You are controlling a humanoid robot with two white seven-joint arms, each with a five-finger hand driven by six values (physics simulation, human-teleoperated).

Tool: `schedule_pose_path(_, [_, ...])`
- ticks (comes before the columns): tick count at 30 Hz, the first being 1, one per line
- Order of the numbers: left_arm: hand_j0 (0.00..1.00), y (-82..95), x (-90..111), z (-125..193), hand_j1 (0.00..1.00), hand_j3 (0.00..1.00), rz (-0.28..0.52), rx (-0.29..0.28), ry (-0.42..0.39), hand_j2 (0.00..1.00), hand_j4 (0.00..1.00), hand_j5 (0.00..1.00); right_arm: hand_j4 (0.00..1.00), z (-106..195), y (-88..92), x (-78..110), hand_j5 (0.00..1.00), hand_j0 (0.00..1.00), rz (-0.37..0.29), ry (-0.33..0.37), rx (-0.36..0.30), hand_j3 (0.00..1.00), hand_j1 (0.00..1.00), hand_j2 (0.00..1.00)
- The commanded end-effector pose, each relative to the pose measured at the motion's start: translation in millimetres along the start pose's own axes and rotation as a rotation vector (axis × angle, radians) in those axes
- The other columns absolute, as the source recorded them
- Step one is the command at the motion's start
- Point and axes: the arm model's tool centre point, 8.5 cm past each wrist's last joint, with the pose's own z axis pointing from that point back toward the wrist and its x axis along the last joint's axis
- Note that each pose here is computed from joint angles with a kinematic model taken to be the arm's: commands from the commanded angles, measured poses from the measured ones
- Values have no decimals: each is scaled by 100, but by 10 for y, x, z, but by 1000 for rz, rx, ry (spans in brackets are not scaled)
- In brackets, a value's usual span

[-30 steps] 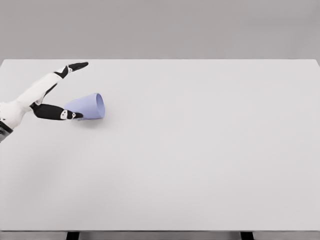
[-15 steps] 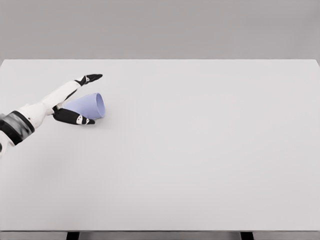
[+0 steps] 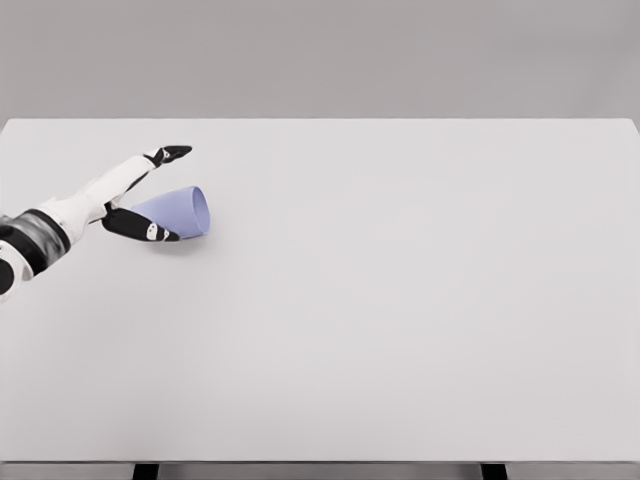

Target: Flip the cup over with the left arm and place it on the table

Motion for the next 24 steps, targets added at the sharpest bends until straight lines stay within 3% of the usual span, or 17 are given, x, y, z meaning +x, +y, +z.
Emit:
schedule_pose_path(1, [100, -70, -40, -2, 100, 100, -7, -20, 26, 100, 100, 100, 100, -1, 0, 10, 100, 100, 0, -2, 0, 100, 100, 100])
schedule_pose_path(11, [100, -161, -29, -32, 100, 100, -53, -78, 33, 100, 100, 100, 100, -1, 0, 10, 100, 100, 0, -2, 0, 100, 100, 100])
schedule_pose_path(24, [100, -66, -5, -93, 100, 100, -109, -94, 52, 100, 100, 100, 100, 0, 0, 0, 100, 100, 0, 0, 0, 100, 100, 100])
